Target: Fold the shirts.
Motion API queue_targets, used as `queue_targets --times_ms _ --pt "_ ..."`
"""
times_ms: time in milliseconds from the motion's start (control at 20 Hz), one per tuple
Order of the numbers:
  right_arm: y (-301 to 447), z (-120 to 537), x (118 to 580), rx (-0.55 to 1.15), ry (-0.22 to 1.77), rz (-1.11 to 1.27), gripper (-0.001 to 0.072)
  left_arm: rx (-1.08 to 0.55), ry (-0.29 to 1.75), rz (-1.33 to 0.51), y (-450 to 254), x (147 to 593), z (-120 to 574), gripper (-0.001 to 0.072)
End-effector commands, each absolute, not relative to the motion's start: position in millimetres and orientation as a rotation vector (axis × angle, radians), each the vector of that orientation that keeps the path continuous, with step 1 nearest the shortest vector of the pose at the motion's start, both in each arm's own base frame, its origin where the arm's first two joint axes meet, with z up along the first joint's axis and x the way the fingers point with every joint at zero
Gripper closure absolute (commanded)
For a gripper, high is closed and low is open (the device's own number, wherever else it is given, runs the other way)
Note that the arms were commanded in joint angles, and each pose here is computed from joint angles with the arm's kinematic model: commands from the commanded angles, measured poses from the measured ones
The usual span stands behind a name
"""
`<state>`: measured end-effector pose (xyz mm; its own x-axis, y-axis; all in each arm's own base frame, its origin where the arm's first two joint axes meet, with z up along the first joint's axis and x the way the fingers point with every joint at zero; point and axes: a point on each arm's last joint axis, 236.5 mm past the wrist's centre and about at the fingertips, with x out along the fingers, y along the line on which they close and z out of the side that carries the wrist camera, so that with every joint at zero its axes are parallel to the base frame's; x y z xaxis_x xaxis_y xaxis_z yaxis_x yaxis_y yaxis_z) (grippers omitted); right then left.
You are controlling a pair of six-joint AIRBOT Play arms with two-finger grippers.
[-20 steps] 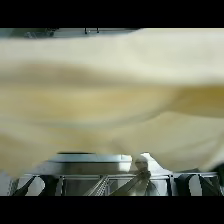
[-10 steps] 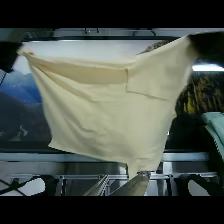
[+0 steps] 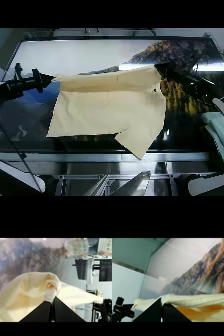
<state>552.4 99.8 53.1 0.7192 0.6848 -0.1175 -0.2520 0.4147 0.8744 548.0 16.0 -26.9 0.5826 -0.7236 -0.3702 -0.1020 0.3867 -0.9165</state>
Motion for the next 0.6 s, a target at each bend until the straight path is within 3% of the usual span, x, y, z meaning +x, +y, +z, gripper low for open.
queue_targets --times_ms 0,550 --pt "96.4 28.3 553.2 0.927 0.544 0.627 0.0695 -1.141 0.946 -0.488 7.7 562.8 -63.4 0.0698" --pt "89.5 -95.0 487.4 0.707 1.053 0.518 0.0695 -1.201 1.132 -0.523 -3.4 533.7 -98.3 0.0715"
